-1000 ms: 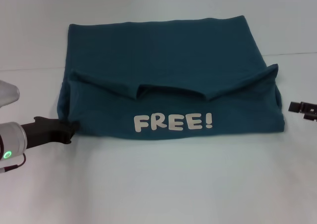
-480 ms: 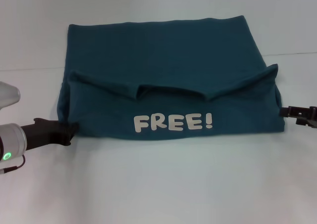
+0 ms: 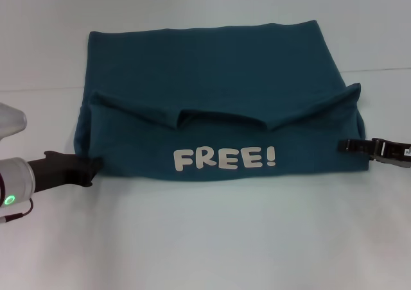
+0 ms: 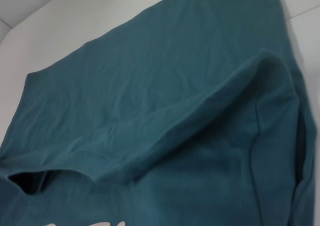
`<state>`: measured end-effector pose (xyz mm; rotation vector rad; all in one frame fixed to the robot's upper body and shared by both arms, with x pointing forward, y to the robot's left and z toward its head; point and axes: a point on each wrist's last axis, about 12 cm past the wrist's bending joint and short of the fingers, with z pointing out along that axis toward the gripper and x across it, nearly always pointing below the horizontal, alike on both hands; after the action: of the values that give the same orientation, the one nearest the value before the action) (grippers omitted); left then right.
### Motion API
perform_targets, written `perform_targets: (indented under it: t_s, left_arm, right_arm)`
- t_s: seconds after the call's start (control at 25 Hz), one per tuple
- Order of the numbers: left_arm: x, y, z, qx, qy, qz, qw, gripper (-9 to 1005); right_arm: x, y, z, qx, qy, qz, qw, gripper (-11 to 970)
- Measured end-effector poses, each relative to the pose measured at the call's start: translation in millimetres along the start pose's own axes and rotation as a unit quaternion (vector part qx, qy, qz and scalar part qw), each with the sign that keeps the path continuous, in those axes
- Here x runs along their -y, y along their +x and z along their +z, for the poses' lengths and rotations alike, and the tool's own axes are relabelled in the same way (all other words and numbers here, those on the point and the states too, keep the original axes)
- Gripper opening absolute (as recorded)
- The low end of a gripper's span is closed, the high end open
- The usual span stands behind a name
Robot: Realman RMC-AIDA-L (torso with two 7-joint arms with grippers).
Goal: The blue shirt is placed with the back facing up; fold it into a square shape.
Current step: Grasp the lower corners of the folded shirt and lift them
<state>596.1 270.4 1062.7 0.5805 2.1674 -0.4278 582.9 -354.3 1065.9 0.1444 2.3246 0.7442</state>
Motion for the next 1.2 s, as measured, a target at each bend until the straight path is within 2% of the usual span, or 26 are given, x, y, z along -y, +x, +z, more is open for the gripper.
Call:
perform_targets:
  t_s: [0.64, 1.08, 1.2]
  left_arm:
    - [0.0, -2.0, 0.3, 0.001, 0.000, 0.003, 1.000, 37]
    - [0.0, 0.3, -0.8, 0.000, 0.001, -0.009, 1.000, 37]
    - [1.2, 0.6, -2.4, 0.001, 0.008, -0.014, 1.000, 37]
  right_arm:
    - [-3.4, 1.0, 5.6, 0.000, -0.001, -0.001, 1.000, 673]
    - [1.4, 7.1, 2.1, 0.008, 0.001, 0.001, 1.000, 210]
    - [3.9, 9.2, -0.8, 0.015, -0.003, -0.002, 1.000, 123]
